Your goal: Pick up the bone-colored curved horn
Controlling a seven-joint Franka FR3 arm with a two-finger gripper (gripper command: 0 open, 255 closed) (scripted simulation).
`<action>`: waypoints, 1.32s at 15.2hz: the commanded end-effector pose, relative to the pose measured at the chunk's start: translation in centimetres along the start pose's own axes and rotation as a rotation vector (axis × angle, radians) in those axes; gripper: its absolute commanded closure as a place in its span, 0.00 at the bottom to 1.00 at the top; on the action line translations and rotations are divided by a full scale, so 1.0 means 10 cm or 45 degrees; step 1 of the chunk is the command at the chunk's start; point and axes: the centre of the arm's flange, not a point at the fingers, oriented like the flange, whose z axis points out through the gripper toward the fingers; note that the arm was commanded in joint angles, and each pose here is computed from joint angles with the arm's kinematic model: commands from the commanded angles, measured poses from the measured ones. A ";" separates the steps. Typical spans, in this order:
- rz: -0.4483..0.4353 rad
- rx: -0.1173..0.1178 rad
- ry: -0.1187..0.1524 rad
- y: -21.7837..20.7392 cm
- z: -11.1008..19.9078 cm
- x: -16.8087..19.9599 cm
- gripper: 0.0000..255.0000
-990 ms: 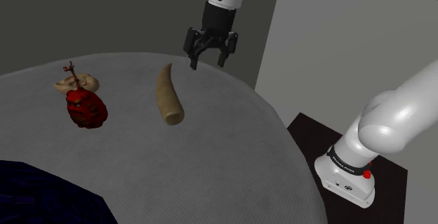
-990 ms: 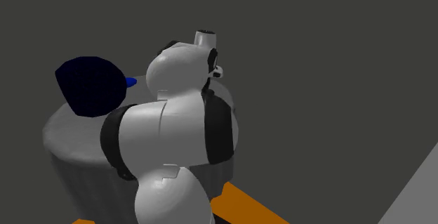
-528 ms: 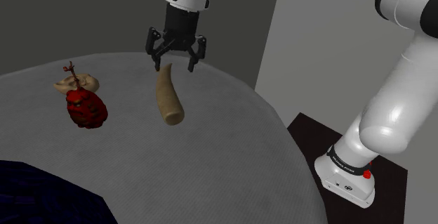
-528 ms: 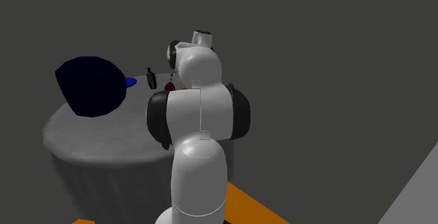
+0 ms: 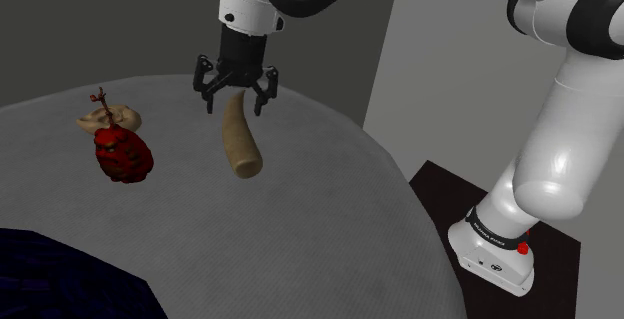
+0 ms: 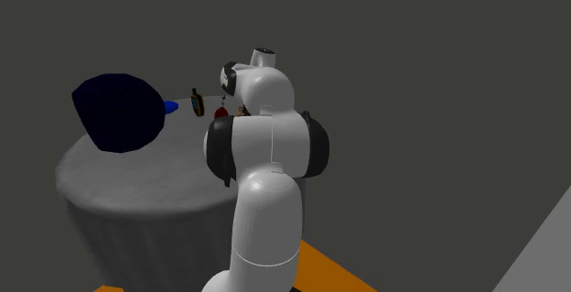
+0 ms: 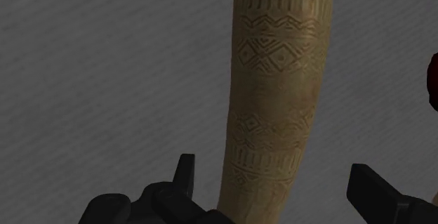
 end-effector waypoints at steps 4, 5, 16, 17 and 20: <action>0.000 0.001 0.000 0.03 0.13 0.02 1.00; 0.000 0.001 0.000 0.03 0.13 0.02 1.00; 0.000 0.001 0.000 -0.01 -0.02 0.01 1.00; 0.000 0.001 0.000 -0.03 -0.07 0.01 1.00; 0.000 0.001 0.000 -0.07 -0.23 0.00 1.00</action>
